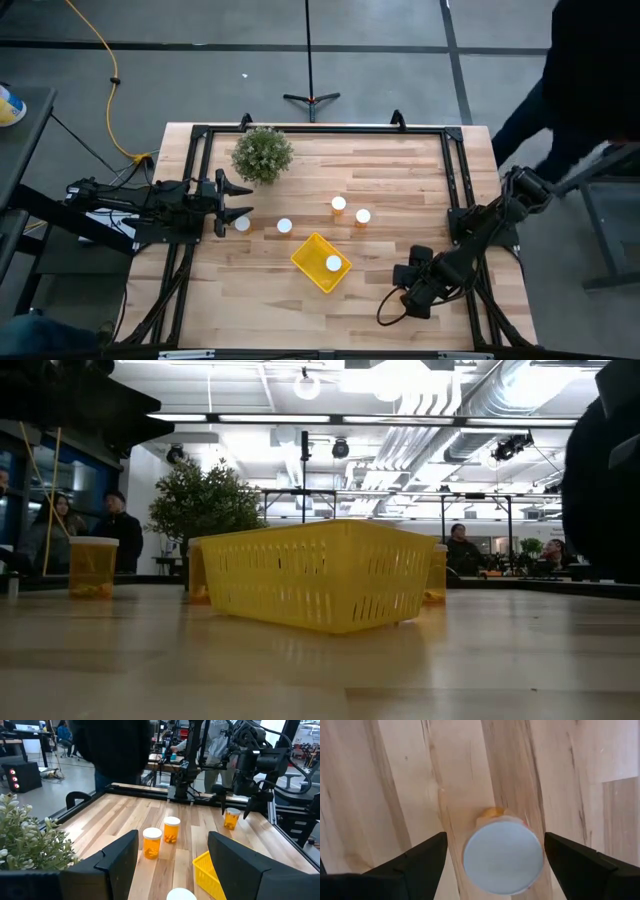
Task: Pick and place pill bottles into a basket
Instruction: Put the pill bottle into the yellow transparent bin
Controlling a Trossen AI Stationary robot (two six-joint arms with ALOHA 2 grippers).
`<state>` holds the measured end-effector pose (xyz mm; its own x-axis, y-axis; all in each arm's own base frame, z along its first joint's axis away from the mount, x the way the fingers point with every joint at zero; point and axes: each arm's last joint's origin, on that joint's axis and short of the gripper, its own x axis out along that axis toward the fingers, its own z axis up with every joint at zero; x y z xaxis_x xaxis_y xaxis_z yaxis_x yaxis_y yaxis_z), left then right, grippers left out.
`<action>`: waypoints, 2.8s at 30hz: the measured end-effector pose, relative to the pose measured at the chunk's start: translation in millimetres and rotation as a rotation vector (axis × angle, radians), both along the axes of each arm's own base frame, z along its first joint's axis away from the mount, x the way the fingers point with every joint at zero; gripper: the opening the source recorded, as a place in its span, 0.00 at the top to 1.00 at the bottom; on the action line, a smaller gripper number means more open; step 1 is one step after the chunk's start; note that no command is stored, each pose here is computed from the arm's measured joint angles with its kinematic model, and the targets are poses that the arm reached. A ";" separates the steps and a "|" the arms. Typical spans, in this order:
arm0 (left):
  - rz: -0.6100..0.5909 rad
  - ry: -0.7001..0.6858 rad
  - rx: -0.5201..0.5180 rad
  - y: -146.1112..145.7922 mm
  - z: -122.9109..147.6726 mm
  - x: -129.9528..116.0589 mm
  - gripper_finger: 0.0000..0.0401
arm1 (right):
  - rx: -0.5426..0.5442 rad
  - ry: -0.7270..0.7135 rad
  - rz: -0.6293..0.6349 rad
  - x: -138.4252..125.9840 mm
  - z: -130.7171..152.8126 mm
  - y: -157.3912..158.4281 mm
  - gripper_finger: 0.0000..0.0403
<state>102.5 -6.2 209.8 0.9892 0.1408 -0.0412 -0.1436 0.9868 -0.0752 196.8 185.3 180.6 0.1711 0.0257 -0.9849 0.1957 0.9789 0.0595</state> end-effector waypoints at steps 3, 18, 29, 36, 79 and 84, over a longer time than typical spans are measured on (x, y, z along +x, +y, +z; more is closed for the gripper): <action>0.000 -0.001 0.000 0.0 0.0 0.0 0.31 | 0.000 0.005 -0.004 0.2 -1.1 0.3 0.20; 0.001 -0.001 0.000 0.0 0.1 0.0 0.31 | -0.008 0.017 -0.003 -0.8 -1.5 -0.4 0.31; 0.000 0.000 0.000 0.0 0.0 0.0 0.31 | 0.006 0.029 0.004 -1.0 -1.4 0.1 0.46; 0.001 0.000 0.000 0.0 0.0 0.0 0.31 | 0.008 0.030 0.003 -0.9 -1.3 0.1 0.46; 0.000 0.028 0.003 0.0 -2.8 -0.1 0.31 | 0.048 -0.385 0.268 103.7 78.1 -61.9 0.48; 0.003 0.020 -0.043 0.0 -2.6 -0.1 0.31 | 0.007 -0.458 0.343 116.3 89.4 -76.0 0.48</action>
